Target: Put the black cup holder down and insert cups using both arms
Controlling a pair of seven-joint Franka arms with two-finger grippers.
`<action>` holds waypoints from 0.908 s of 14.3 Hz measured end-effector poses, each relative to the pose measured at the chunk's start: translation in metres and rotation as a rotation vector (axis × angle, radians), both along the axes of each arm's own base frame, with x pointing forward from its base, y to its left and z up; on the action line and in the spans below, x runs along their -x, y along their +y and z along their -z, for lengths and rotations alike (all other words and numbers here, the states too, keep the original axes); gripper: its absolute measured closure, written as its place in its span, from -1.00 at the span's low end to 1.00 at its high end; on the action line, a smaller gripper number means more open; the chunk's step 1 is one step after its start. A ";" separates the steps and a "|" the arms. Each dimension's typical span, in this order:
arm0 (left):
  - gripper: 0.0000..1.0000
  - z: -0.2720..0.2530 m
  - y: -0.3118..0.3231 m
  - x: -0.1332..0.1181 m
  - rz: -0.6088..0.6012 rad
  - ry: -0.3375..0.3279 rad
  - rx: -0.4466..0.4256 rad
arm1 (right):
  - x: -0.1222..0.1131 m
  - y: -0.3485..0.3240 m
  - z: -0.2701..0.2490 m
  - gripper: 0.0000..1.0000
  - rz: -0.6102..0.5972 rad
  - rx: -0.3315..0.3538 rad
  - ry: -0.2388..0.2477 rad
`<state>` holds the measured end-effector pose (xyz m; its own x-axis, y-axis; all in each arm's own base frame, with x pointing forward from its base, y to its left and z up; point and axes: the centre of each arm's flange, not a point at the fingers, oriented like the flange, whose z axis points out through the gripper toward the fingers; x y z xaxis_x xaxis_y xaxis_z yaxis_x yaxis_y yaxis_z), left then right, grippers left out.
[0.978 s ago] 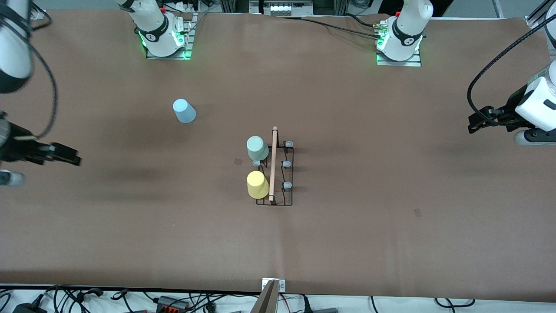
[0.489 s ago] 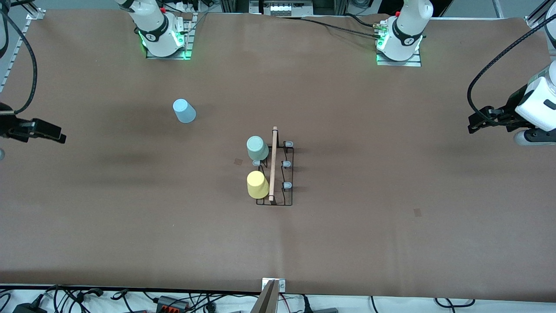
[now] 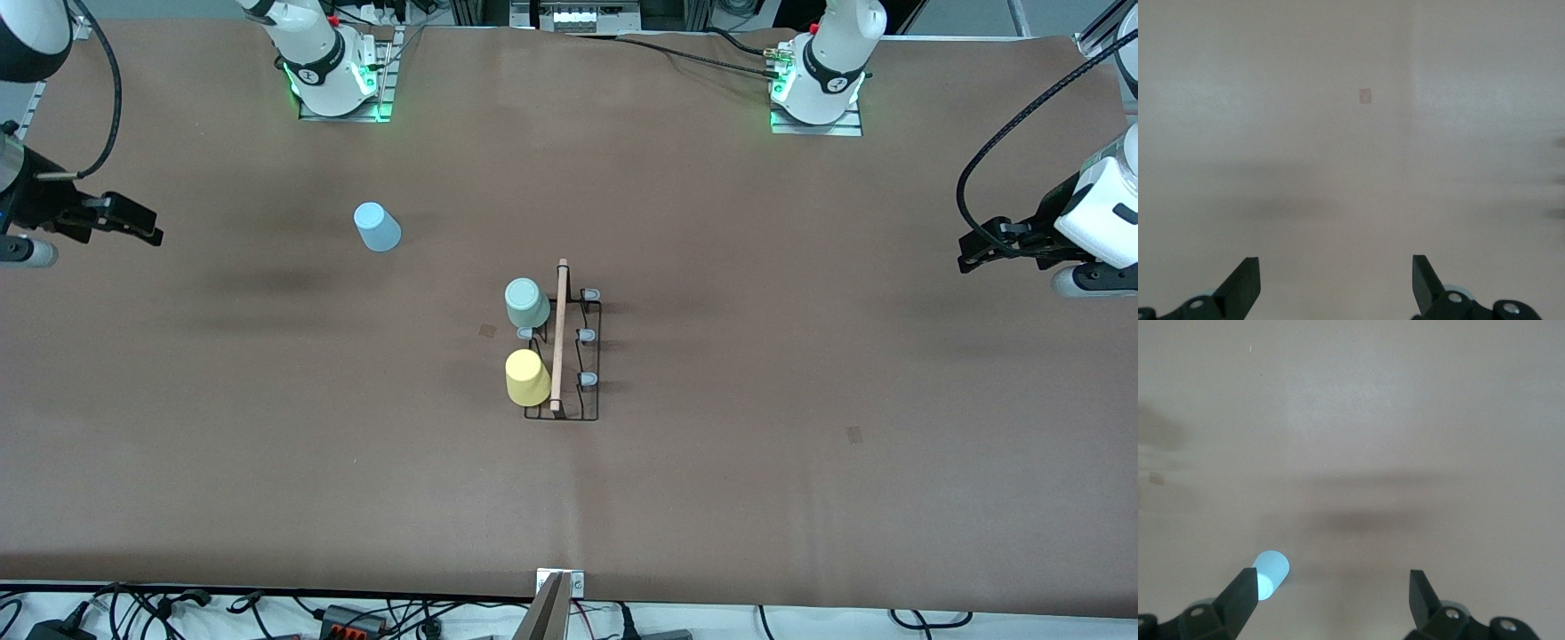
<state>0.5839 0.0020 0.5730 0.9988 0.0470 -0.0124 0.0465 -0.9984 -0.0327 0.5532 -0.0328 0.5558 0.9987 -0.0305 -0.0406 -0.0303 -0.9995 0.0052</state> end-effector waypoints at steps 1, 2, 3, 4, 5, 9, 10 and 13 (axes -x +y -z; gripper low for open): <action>-1.00 0.000 0.000 0.000 0.000 0.000 0.000 | 0.001 0.000 -0.002 -1.00 0.000 0.000 -0.006; -1.00 0.000 0.000 0.000 0.000 0.000 0.000 | 0.001 0.000 -0.003 -1.00 0.000 0.000 -0.011; -1.00 0.000 0.000 0.000 0.000 0.000 0.000 | 0.001 0.000 -0.003 -1.00 -0.001 0.000 -0.013; -1.00 0.000 0.000 0.000 0.000 0.000 0.000 | 0.001 0.001 -0.003 -1.00 -0.001 0.001 -0.016; -1.00 0.000 0.000 0.000 0.000 0.000 0.000 | 0.000 0.002 -0.004 -1.00 -0.003 0.001 -0.020; -1.00 0.000 0.000 0.000 0.000 0.000 0.000 | 0.000 0.005 -0.004 -1.00 -0.008 0.001 -0.023; -1.00 0.000 0.000 0.000 0.000 0.000 0.000 | 0.000 0.005 -0.004 -1.00 -0.008 0.001 -0.023; -1.00 0.000 0.000 0.000 0.000 0.000 0.000 | 0.000 0.005 -0.004 -1.00 -0.008 0.001 -0.022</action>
<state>0.5839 0.0021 0.5730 0.9988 0.0471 -0.0124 0.0466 -0.9984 -0.0327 0.5530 -0.0281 0.5602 0.9996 -0.0222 -0.0188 -0.0221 -0.9997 0.0056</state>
